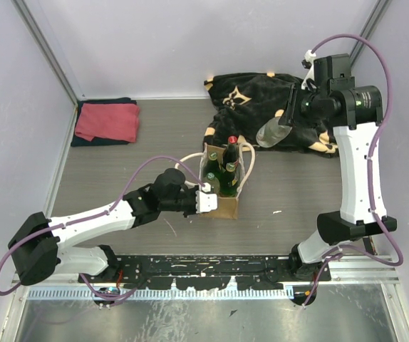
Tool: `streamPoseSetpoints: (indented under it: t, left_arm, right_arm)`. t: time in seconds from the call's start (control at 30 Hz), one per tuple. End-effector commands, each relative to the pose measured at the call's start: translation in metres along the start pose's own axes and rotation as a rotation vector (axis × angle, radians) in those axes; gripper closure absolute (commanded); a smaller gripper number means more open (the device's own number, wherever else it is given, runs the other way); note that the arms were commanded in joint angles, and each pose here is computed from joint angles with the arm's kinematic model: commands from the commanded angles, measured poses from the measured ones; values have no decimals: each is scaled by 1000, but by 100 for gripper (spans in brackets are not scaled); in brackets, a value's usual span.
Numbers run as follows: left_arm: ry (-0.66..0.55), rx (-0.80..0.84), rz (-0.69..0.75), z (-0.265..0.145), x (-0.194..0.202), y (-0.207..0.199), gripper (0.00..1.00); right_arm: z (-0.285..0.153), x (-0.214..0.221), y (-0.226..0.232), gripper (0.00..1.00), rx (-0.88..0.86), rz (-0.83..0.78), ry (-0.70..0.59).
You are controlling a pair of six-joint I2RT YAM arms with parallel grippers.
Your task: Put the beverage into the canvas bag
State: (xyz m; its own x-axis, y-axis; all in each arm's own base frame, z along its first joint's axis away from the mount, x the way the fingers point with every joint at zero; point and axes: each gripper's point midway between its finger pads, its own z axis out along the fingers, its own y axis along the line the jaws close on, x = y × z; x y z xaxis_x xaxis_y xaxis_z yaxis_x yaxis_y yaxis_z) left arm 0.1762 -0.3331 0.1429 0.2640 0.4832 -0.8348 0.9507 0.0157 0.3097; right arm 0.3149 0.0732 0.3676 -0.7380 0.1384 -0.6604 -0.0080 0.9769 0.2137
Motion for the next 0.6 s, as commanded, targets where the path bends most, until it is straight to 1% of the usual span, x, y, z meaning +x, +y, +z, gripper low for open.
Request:
streamPoseSetpoints:
  t: [0.0,0.1,0.2,0.43,0.57]
  left_arm:
    - [-12,96,-28,1,-7,-18,72]
    - [-11,106,-30,1,-7,-19,79]
    - [-9,114,-33,1,-8,-20,82]
    - [-6,127,-35,1,-8,-22,85]
    - [-11,126,-32,1,-11,-21,84]
  right_arm:
    - [-63,-48,39,99,-209,-33,-297]
    - [-69,-46,46,99,-251,-42,-301]
    - [-75,-45,54,99,-301,-49,-307]
    - [-96,-44,77,99,-440,-55,-337]
    - [-99,-38,85,99,-496,-52,-328]
